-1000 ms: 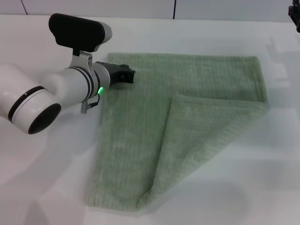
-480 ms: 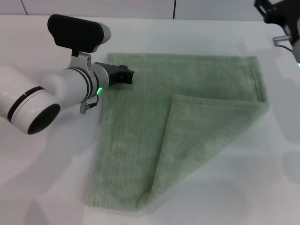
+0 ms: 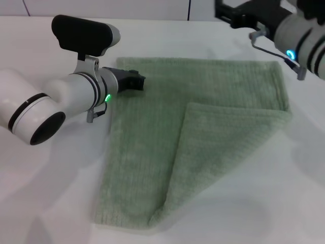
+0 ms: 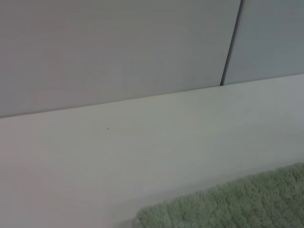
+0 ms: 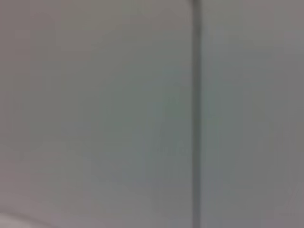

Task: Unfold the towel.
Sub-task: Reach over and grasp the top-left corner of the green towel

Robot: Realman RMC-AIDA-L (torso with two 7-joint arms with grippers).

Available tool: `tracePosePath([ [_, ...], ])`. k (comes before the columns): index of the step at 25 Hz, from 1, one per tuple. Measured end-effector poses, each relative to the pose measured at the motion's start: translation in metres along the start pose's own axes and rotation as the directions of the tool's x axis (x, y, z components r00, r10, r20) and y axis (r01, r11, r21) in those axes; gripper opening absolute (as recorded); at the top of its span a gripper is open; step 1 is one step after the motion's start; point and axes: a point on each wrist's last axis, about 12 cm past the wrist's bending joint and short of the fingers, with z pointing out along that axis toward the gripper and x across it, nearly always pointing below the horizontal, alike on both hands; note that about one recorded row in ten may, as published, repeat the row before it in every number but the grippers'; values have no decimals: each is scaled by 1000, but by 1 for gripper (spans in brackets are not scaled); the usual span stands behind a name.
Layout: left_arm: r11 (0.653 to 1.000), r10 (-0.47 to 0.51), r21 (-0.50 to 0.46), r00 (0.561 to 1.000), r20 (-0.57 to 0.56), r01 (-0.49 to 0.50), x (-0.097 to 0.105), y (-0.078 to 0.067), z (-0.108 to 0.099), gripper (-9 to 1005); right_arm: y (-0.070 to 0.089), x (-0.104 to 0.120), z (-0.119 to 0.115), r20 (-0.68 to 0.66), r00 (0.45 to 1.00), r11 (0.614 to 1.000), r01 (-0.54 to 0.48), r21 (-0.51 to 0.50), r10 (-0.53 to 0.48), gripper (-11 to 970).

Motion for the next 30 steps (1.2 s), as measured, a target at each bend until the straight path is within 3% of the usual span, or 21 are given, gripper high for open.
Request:
tracePosePath([
  [13,1000,3,-1,1000,6,-3,-3,1,0,-2,24,-42,-1,-319,938,969,57,-240,-134,805],
  [21,1000,3,-2,1000,6,-3,-3,1,0,-2,44,-46,4,-469,845,918,63,-392,-258,803],
  [30,1000,1,-6,1000,2,-1,-3,2,0,-1,43,-36,13,-557,778,894,14,-447,-291,802],
])
